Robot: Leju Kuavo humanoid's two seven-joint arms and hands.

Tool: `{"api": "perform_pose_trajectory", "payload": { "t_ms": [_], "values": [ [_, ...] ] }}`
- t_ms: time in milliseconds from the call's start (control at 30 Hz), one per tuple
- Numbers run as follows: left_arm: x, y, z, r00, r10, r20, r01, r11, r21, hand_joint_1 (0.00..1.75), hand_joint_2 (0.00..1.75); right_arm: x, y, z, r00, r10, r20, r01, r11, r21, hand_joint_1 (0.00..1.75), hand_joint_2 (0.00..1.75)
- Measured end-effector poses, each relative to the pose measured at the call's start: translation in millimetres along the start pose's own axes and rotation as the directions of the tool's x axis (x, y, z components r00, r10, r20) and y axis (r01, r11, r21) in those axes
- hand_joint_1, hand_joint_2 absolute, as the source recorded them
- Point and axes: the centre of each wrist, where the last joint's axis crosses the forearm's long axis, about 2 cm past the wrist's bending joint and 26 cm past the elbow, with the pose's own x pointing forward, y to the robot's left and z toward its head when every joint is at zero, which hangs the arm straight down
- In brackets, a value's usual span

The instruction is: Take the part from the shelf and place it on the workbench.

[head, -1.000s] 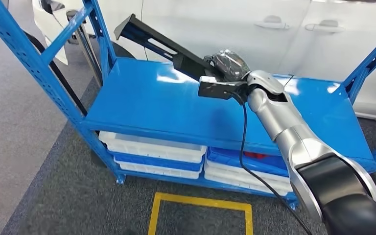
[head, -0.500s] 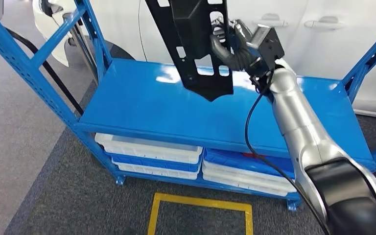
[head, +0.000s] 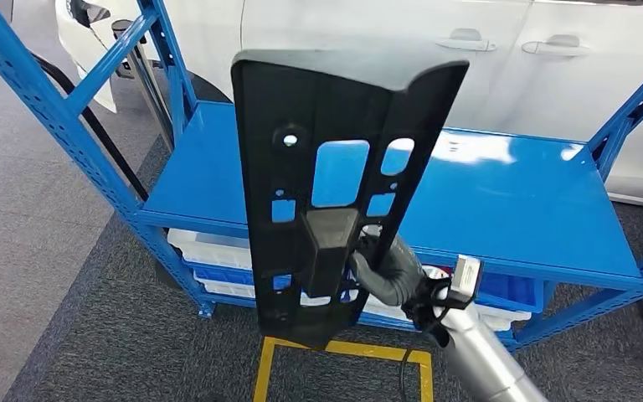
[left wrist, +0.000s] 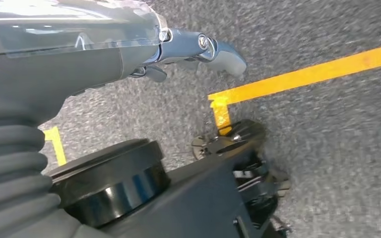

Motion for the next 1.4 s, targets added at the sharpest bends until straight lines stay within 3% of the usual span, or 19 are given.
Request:
{"api": "perform_pose_trajectory", "payload": {
  "t_ms": [167,433,667,1067,1400],
  "values": [
    [0,0,0,1.000,-0.010,0.013,0.010,1.000,0.002,0.00,1.75,3,27,23,0.999,-0.030,-0.026,0.030,1.000,-0.004,1.75,1.75],
    [3,-1,0,1.000,0.020,-0.008,-0.020,1.000,0.004,0.00,1.75,11,38,26,0.999,-0.024,-0.036,0.024,1.000,0.014,1.75,1.75],
    [3,-1,0,0.991,0.075,-0.110,-0.075,0.997,-0.002,0.00,1.75,11,31,24,0.997,-0.015,-0.079,0.013,0.999,-0.036,1.75,1.75],
    [11,-2,-2,0.992,0.055,-0.116,-0.058,0.998,-0.020,0.00,1.75,20,14,36,0.997,0.027,-0.078,-0.039,0.986,-0.161,1.75,1.75],
    [10,-4,-1,0.991,0.059,-0.119,-0.063,0.998,-0.027,0.00,1.75,23,11,36,0.996,0.035,-0.084,-0.050,0.982,-0.180,1.75,1.75]
  ]
}}
